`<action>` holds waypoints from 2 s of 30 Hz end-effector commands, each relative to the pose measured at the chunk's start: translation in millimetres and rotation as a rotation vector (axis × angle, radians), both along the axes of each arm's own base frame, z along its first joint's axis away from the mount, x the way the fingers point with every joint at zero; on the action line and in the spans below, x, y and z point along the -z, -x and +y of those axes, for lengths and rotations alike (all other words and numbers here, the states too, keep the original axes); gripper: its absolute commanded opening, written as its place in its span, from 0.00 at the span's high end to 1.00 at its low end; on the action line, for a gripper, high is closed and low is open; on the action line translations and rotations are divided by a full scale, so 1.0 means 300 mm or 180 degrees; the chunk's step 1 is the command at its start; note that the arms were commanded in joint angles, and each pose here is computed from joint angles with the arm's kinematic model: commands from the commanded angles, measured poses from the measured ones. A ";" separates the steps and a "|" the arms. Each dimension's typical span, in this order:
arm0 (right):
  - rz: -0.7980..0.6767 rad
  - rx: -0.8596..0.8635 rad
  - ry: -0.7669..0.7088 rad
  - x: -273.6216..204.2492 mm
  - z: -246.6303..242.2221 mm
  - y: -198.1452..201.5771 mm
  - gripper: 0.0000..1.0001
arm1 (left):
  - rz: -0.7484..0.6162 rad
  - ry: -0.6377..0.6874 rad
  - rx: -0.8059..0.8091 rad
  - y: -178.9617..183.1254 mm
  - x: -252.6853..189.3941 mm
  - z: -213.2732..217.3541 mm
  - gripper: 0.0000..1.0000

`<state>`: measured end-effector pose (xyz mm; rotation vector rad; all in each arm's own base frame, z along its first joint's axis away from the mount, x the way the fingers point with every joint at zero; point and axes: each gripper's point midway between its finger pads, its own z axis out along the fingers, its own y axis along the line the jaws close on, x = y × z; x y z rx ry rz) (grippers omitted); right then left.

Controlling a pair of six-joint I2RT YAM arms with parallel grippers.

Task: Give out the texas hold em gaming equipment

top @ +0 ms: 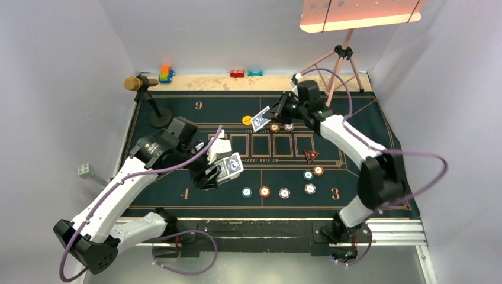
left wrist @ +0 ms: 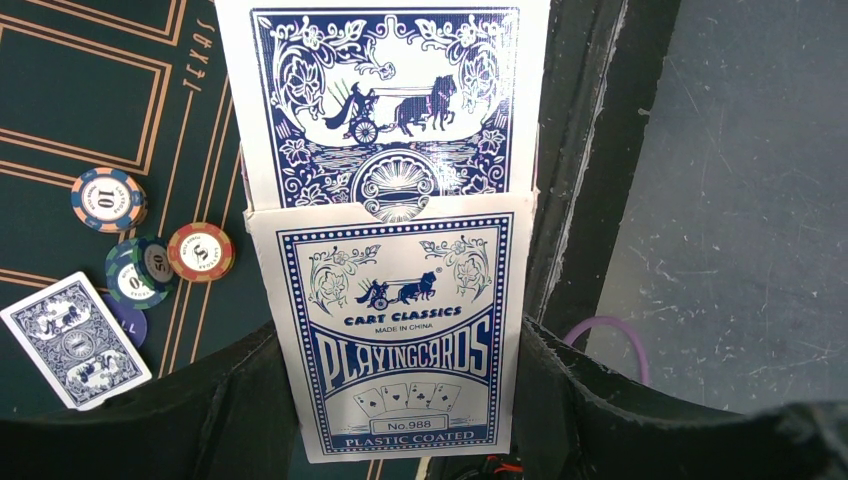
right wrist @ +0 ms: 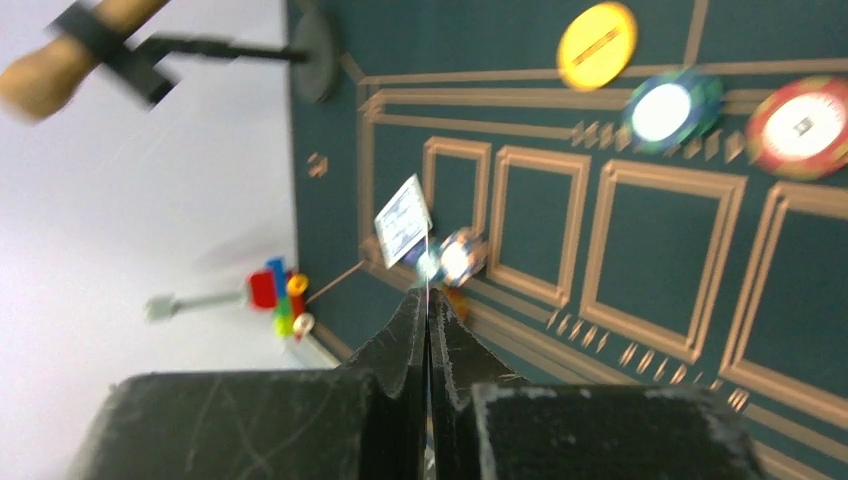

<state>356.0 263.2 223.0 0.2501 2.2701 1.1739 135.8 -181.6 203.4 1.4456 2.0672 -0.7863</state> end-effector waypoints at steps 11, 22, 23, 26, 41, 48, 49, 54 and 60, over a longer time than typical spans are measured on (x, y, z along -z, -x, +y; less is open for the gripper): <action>-0.0082 0.1018 0.0506 0.319 -0.073 -0.597 1.00 | -0.0020 0.0051 0.0158 0.018 -0.059 -0.007 0.67; 0.0273 0.1352 0.0888 0.492 -0.125 -0.659 0.68 | 0.0050 0.0028 0.0171 0.029 -0.044 -0.004 0.67; 0.0315 0.1355 0.0976 0.503 -0.138 -0.649 0.62 | 0.0056 0.0018 0.0164 0.029 -0.042 -0.002 0.67; 0.0281 0.1396 0.1156 0.488 -0.174 -0.630 0.49 | 0.0080 -0.0017 0.0149 0.029 -0.032 0.002 0.67; -0.0362 0.0789 0.0998 -0.003 -0.140 -0.349 0.30 | 0.0065 -0.0225 0.0068 0.005 -0.018 0.027 0.73; -0.0568 -0.0499 0.0253 -0.108 0.068 0.202 0.16 | 0.0048 -0.0287 0.0059 -0.019 -0.011 0.024 0.71; -0.0647 -0.0649 0.0062 -0.141 0.088 0.271 0.15 | 0.0052 -0.0297 0.0055 -0.021 -0.010 0.024 0.71; -0.0562 -0.1211 -0.0374 -0.159 0.159 0.463 0.11 | 0.0020 -0.0265 0.0015 -0.032 -0.023 0.018 0.71; -0.0516 -0.1568 -0.0447 -0.156 0.246 0.543 0.08 | 0.0000 -0.0269 0.0003 -0.034 -0.026 0.020 0.70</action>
